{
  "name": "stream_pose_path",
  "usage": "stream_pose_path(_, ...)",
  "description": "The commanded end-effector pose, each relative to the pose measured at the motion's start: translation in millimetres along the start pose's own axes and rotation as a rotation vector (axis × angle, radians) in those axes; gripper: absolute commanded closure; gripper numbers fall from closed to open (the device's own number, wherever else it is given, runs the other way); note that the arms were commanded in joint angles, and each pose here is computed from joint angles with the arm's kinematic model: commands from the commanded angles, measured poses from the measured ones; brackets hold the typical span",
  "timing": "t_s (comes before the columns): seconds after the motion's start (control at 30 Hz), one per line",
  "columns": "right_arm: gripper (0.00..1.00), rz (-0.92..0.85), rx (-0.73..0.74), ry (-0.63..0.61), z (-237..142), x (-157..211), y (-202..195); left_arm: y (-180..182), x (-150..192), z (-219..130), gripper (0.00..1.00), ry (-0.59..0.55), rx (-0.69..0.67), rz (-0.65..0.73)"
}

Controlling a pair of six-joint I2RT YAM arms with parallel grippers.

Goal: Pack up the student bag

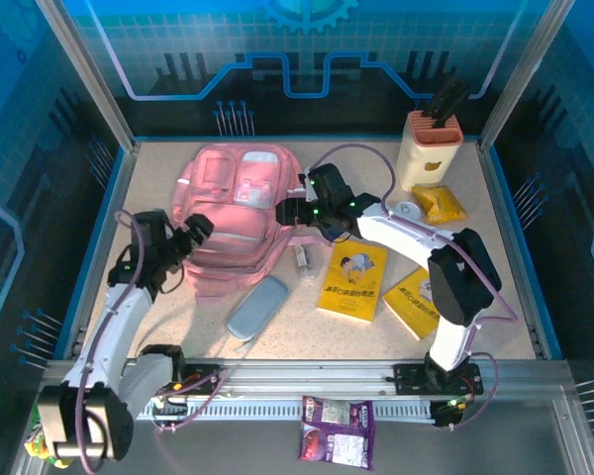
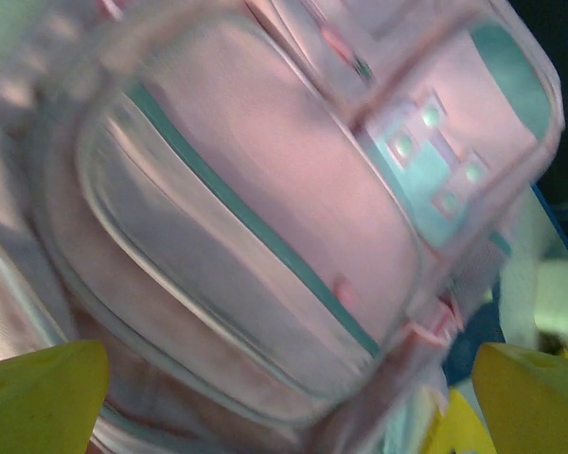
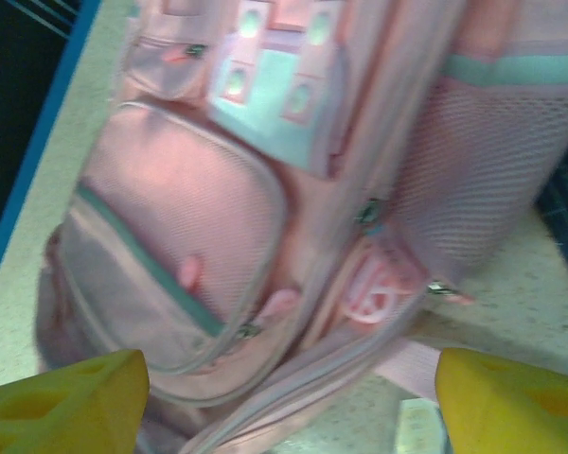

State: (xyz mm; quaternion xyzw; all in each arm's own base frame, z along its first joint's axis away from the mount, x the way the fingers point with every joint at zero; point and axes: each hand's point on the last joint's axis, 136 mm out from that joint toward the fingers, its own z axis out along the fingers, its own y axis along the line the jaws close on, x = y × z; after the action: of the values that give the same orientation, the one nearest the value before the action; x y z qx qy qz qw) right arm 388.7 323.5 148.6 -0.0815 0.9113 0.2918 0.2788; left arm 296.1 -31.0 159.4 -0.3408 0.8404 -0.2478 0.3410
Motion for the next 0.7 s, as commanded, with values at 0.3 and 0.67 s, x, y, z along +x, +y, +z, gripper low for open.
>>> stream_pose_path(0.3, 0.21, 0.089, 0.019, 0.088, 63, -21, -53, -41, 112, 17, 0.02, 0.248, 0.075, 0.058)
stream_pose_path(0.67, 0.59, 0.112, -0.03, 0.077, 96, -35, -59, -17, 154, 45, 0.01, 0.284, -0.01, 0.087)
